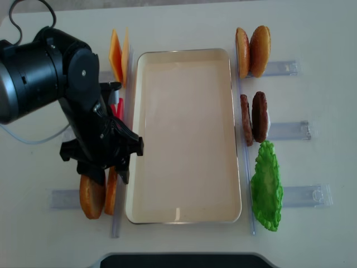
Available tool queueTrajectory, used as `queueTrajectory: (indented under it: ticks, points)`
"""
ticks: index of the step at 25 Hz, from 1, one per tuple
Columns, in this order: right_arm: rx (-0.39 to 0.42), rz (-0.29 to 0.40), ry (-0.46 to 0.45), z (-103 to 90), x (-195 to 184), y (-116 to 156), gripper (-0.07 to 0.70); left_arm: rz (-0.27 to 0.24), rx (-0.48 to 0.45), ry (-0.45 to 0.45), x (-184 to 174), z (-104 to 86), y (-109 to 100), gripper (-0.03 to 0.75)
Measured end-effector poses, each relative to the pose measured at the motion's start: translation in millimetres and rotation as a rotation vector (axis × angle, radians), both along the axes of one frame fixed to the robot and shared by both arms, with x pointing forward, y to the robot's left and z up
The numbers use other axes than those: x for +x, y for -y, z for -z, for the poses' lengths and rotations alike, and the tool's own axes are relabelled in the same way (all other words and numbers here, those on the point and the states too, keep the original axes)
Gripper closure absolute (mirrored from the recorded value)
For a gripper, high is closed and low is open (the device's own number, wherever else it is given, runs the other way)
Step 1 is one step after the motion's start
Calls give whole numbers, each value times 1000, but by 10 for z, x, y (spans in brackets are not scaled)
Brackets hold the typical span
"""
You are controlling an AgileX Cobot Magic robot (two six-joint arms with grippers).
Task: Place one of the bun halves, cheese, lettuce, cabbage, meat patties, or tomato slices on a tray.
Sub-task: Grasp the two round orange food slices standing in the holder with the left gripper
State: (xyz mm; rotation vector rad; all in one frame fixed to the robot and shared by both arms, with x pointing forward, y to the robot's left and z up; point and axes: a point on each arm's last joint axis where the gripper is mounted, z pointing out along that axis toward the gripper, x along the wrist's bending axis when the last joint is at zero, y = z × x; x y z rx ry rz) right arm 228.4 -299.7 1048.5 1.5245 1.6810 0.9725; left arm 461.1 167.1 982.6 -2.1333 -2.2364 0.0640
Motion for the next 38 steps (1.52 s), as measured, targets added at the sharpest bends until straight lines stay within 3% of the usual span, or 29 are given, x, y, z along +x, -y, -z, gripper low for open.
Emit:
queueTrajectory:
  ticks: [6,13,18,33,38]
  points:
    - [0,0,0,0,0,0,100,25,-2,0,0,0,0,302]
    - [0,0,0,0,0,0,100,45,-1,-7,-6,0,-2,438]
    - [0,0,0,0,0,0,100,51,12,-11,-10,-1,-14,576]
    - [0,0,0,0,0,0,100,82,16,-34,-29,-3,-20,587]
    - [0,0,0,0,0,0,100,83,-1,-20,-64,-119,-33,590]
